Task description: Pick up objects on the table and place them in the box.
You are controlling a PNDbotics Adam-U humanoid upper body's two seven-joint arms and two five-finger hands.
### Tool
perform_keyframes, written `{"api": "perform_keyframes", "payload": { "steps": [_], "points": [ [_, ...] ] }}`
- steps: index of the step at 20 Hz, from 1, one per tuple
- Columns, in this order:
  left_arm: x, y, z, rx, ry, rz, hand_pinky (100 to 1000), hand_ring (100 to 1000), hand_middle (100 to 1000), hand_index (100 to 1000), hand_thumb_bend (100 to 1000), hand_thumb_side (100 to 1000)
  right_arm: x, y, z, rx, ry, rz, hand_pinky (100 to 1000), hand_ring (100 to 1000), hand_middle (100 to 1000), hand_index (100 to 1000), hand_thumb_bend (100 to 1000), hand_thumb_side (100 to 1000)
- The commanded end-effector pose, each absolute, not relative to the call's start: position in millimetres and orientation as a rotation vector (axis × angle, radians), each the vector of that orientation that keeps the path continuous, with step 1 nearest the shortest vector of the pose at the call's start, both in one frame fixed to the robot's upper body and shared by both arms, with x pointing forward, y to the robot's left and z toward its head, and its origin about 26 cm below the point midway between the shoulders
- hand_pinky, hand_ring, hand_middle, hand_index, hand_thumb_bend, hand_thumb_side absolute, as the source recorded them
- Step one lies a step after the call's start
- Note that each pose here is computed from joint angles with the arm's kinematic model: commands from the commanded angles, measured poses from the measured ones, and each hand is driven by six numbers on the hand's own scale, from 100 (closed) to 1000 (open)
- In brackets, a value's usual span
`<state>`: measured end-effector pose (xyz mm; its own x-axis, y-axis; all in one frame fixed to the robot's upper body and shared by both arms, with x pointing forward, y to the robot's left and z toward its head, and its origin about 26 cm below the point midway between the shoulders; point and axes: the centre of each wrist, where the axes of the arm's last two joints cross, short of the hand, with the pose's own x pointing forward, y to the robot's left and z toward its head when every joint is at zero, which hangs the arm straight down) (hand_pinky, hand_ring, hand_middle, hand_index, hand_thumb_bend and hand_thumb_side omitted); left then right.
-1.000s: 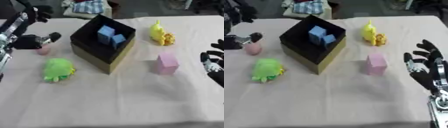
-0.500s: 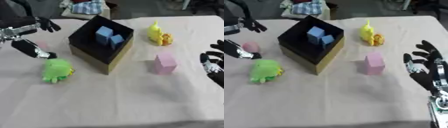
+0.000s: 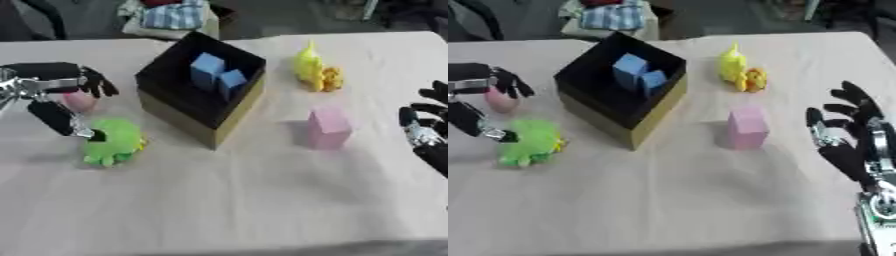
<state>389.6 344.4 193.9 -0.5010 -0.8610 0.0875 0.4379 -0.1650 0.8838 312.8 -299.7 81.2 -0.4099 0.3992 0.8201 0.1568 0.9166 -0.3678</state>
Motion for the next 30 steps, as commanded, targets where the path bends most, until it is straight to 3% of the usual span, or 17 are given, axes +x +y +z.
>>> {"api": "perform_keyframes", "payload": {
  "steps": [1, 8, 11, 12, 13, 14, 16, 21, 30],
  "points": [
    [394, 346, 198, 0.576, -1.116, -1.839, 780, 750, 758, 885, 532, 420, 314, -303, 89, -0.418, -2.014, 0.310, 623, 764, 812, 929, 322, 418],
    [402, 342, 180, 0.582, -1.072, -1.859, 780, 750, 763, 889, 505, 398, 313, -303, 88, -0.418, -2.013, 0.308, 623, 764, 813, 929, 319, 417],
    [402, 340, 175, 0.568, -1.058, -1.889, 773, 722, 734, 861, 428, 348, 313, -304, 88, -0.419, -2.012, 0.305, 623, 764, 812, 929, 318, 417],
    [402, 340, 174, 0.562, -1.059, -1.896, 741, 644, 648, 808, 323, 267, 313, -304, 88, -0.420, -2.012, 0.305, 623, 764, 812, 929, 316, 418],
    [401, 340, 174, 0.557, -1.062, -1.902, 735, 632, 633, 799, 298, 249, 313, -304, 88, -0.420, -2.012, 0.304, 623, 764, 813, 929, 317, 418],
    [401, 340, 175, 0.553, -1.069, -1.905, 706, 569, 560, 746, 185, 174, 313, -304, 88, -0.421, -2.012, 0.303, 623, 764, 812, 929, 316, 418],
    [400, 341, 178, 0.551, -1.085, -1.903, 675, 516, 500, 701, 109, 128, 313, -304, 88, -0.422, -2.011, 0.302, 623, 764, 812, 929, 315, 418],
    [395, 341, 204, 0.609, -1.194, -1.868, 635, 431, 390, 611, 100, 100, 313, -305, 88, -0.425, -2.010, 0.296, 623, 764, 812, 928, 312, 419],
    [391, 315, 299, 0.897, -1.552, -1.735, 650, 441, 406, 633, 100, 100, 312, -305, 85, -0.424, -2.001, 0.294, 623, 764, 812, 928, 304, 422]
  ]
}}
